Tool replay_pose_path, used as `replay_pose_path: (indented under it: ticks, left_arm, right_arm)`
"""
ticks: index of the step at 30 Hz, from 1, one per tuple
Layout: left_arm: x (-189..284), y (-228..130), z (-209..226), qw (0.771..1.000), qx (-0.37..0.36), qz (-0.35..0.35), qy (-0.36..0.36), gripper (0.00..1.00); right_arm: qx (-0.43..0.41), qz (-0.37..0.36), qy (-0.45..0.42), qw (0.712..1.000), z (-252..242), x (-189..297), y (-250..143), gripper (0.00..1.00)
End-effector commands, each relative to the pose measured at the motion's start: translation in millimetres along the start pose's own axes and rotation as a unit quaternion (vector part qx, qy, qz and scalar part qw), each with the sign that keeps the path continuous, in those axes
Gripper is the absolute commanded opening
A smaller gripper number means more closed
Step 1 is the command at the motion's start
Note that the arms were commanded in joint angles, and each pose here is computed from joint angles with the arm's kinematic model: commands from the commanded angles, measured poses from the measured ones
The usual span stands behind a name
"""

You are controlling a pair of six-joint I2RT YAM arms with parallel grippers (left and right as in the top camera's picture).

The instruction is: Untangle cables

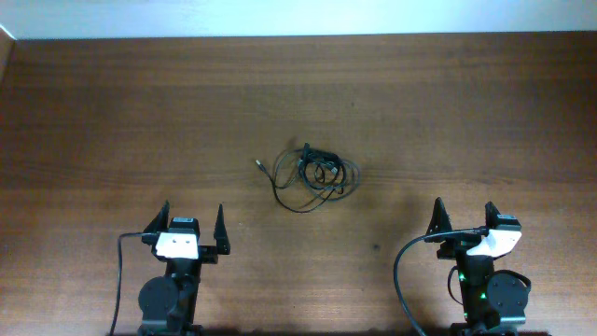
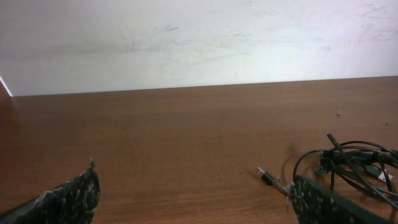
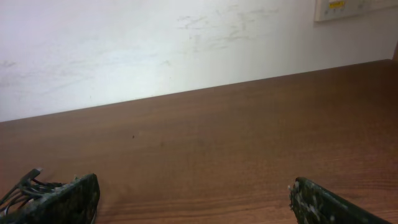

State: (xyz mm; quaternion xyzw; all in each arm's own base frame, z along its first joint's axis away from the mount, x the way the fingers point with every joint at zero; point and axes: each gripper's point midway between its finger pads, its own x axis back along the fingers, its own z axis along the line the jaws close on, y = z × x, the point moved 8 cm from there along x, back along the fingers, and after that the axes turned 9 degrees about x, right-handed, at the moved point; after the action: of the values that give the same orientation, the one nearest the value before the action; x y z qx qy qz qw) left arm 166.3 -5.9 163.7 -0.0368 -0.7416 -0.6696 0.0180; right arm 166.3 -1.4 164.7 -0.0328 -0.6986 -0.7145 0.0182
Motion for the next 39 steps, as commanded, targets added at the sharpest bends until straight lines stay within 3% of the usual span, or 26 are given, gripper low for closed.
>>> replay_pose_path:
  ticks: [1, 39]
  left_arm:
    - [0.2, -1.3, -0.9, 1.0, -0.008, 0.003, -0.004, 0.99]
    - [0.2, 2.5, -1.8, 1.0, -0.008, -0.009, -0.008, 0.99]
  right_arm:
    - [0.003, 0.004, 0.008, 1.0, 2.5, -0.2, -2.9, 0.99]
    - [0.003, 0.004, 0.008, 1.0, 2.5, -0.2, -2.9, 0.98]
